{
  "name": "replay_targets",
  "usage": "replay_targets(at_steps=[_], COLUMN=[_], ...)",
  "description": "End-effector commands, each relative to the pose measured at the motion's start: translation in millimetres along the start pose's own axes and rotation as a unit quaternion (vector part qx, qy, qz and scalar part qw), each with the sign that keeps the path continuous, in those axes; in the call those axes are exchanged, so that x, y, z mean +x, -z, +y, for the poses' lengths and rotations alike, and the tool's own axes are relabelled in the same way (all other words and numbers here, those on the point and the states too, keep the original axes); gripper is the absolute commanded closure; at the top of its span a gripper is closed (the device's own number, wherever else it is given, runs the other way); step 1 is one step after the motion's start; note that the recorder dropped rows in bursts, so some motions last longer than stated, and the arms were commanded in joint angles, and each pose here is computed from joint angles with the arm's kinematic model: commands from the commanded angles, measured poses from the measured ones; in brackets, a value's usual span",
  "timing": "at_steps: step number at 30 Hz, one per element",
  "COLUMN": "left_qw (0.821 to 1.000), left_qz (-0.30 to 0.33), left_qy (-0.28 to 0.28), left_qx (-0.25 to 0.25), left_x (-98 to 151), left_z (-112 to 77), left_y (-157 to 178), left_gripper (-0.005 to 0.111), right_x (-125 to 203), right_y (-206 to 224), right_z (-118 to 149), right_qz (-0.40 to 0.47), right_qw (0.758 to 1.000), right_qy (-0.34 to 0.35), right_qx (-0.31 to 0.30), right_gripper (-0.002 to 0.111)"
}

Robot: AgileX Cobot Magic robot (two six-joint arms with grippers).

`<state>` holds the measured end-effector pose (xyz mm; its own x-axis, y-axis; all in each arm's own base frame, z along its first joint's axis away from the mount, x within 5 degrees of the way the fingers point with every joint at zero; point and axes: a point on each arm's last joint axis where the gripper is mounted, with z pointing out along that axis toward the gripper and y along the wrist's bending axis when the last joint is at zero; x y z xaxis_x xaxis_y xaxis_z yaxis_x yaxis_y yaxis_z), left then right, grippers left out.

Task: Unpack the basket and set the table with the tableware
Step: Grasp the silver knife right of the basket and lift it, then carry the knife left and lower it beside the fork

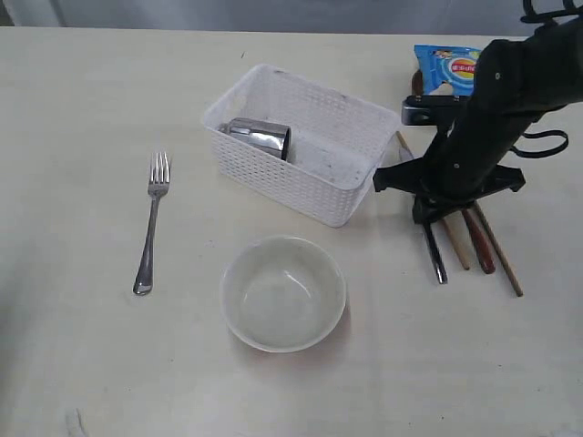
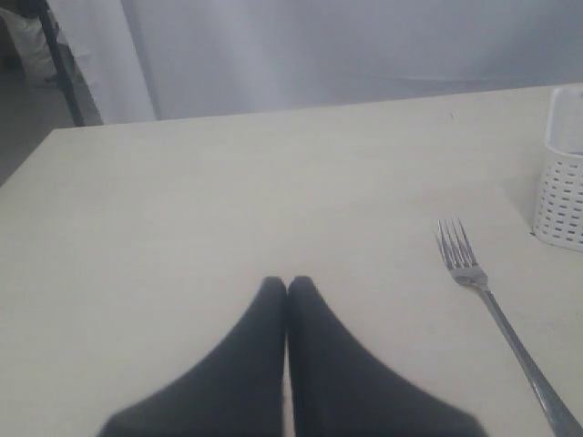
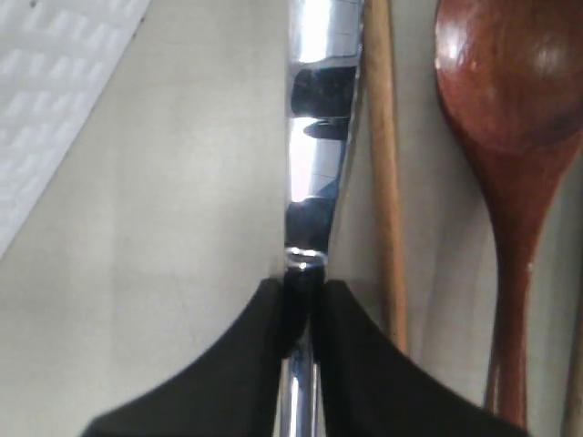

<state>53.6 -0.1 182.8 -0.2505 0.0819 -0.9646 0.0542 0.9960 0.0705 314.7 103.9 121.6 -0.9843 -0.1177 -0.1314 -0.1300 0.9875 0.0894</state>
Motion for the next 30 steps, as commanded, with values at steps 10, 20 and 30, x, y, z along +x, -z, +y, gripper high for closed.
replay_targets(at_steps=[10, 20, 30], left_qw=[1.000, 1.000, 1.000], left_qz=[0.000, 0.000, 0.000], left_qy=[0.001, 0.001, 0.001], left_qx=[0.003, 0.003, 0.003], left_x=[1, 1, 1], left_z=[-0.3, -0.3, -0.3], left_y=[0, 0, 0], left_gripper=[0.107, 0.107, 0.107], right_x=[14, 17, 26], right_y=[127, 167, 138], right_z=[24, 126, 225], right_qz=[-0.155, -0.161, -0.115], right_qw=[0.986, 0.976, 0.974], right_qy=[0.030, 0.052, 0.075], right_qx=[-0.049, -0.139, -0.180], right_gripper=[0.109, 0.109, 0.109])
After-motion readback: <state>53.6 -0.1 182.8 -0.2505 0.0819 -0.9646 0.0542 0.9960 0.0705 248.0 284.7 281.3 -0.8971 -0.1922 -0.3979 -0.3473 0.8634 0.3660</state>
